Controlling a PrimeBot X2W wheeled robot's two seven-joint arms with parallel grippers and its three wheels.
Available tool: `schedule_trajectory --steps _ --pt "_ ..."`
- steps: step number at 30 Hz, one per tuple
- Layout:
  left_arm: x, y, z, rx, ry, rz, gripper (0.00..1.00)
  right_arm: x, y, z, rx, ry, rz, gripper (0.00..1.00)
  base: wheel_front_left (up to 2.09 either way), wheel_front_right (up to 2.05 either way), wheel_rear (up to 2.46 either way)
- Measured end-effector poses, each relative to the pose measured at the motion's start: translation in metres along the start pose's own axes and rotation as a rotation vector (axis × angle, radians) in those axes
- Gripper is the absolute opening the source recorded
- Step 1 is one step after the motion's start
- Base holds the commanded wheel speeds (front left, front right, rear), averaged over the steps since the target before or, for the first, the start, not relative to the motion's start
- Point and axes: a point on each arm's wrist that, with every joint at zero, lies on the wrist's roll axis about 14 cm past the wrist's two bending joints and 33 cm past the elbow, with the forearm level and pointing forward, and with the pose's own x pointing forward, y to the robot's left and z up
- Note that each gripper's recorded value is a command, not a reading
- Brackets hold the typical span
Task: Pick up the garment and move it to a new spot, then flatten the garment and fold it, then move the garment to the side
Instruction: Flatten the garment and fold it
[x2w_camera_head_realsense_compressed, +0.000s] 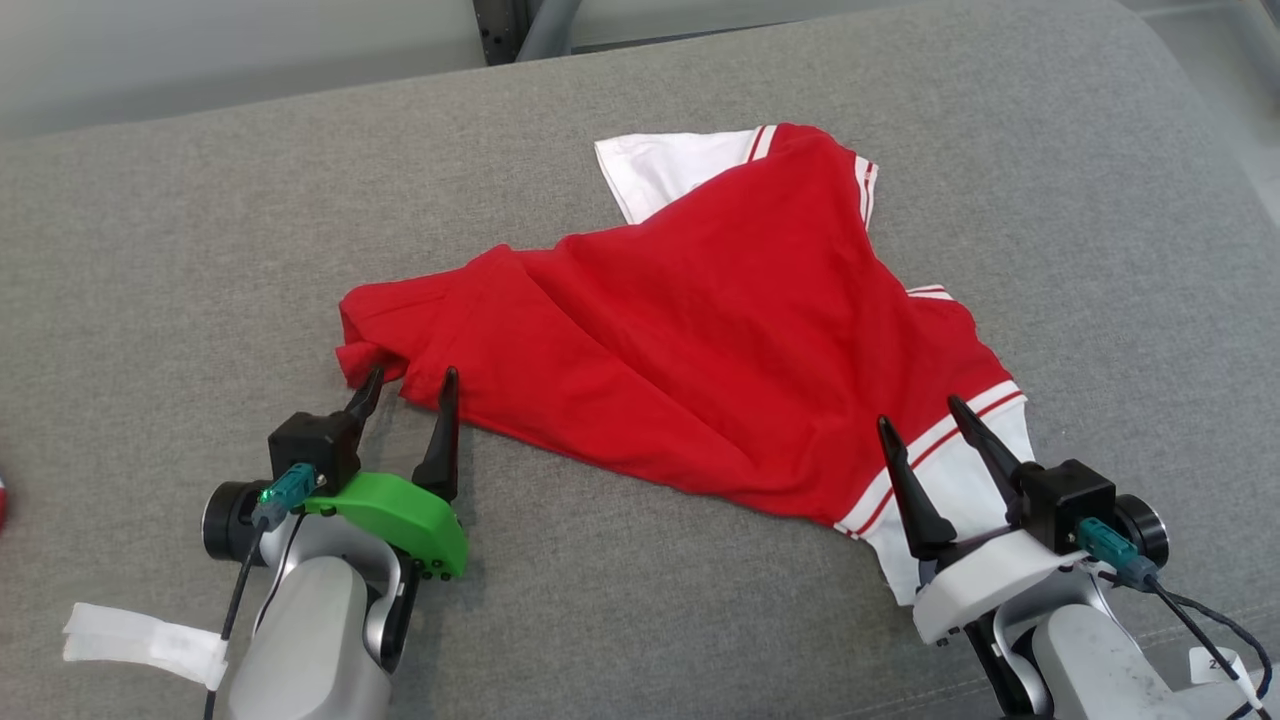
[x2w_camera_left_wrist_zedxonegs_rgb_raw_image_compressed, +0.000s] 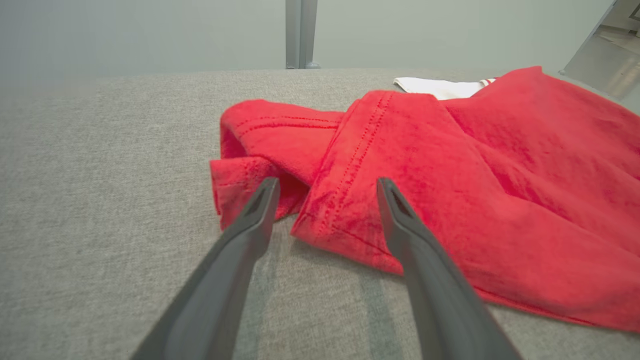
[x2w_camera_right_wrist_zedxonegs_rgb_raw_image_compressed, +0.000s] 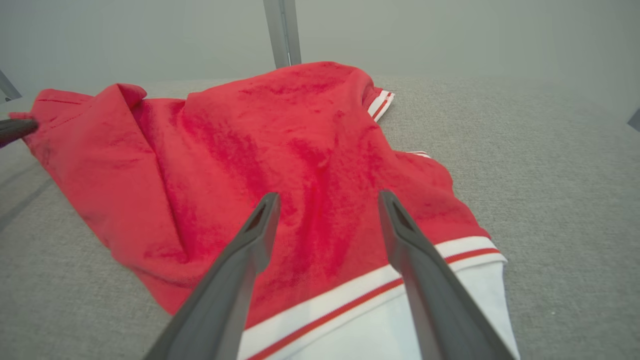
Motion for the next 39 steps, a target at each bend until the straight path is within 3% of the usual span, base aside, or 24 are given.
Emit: schedule_trajectory --steps 10,11,12,13,15,16,22,32,39 --pt "0.008 0.004 -0.021 -0.050 0.049 0.012 1.00 0.001 -0.009 -0.008 -0.003 0.023 -0.027 1.00 0.00 0.00 0.00" --pt "0.007 0.004 -0.024 -0.055 0.058 0.014 0.82 0.001 -0.009 -0.008 -0.003 0.025 -0.025 1.00 0.00 0.00 0.00" --pt "0.006 0.004 -0.026 -0.061 0.064 0.015 0.81 0.001 -0.008 -0.009 -0.002 0.027 -0.023 1.00 0.00 0.00 0.00" --pt "0.005 0.003 -0.027 -0.062 0.067 0.013 0.65 0.001 -0.006 -0.010 -0.002 0.030 -0.018 1.00 0.00 0.00 0.00" --pt "0.004 0.001 -0.025 -0.075 0.060 0.010 0.09 0.002 -0.004 -0.010 -0.001 0.030 -0.012 1.00 0.00 0.00 0.00" --pt "0.004 0.000 -0.023 -0.077 0.057 0.008 0.00 0.002 -0.004 -0.009 -0.001 0.029 -0.011 1.00 0.00 0.00 0.00" --pt "-0.003 -0.005 -0.018 -0.095 0.039 -0.002 0.00 0.000 -0.003 -0.008 -0.002 0.026 -0.010 1.00 0.00 0.00 0.00" --pt "-0.056 0.018 -0.019 -0.155 0.014 0.105 0.00 -0.018 0.010 -0.022 0.040 0.062 0.002 1.00 0.00 0.00 0.00" --pt "-0.109 0.066 -0.027 -0.154 0.008 0.298 0.00 -0.008 0.045 -0.020 0.055 0.055 0.090 1.00 0.00 0.00 0.00"
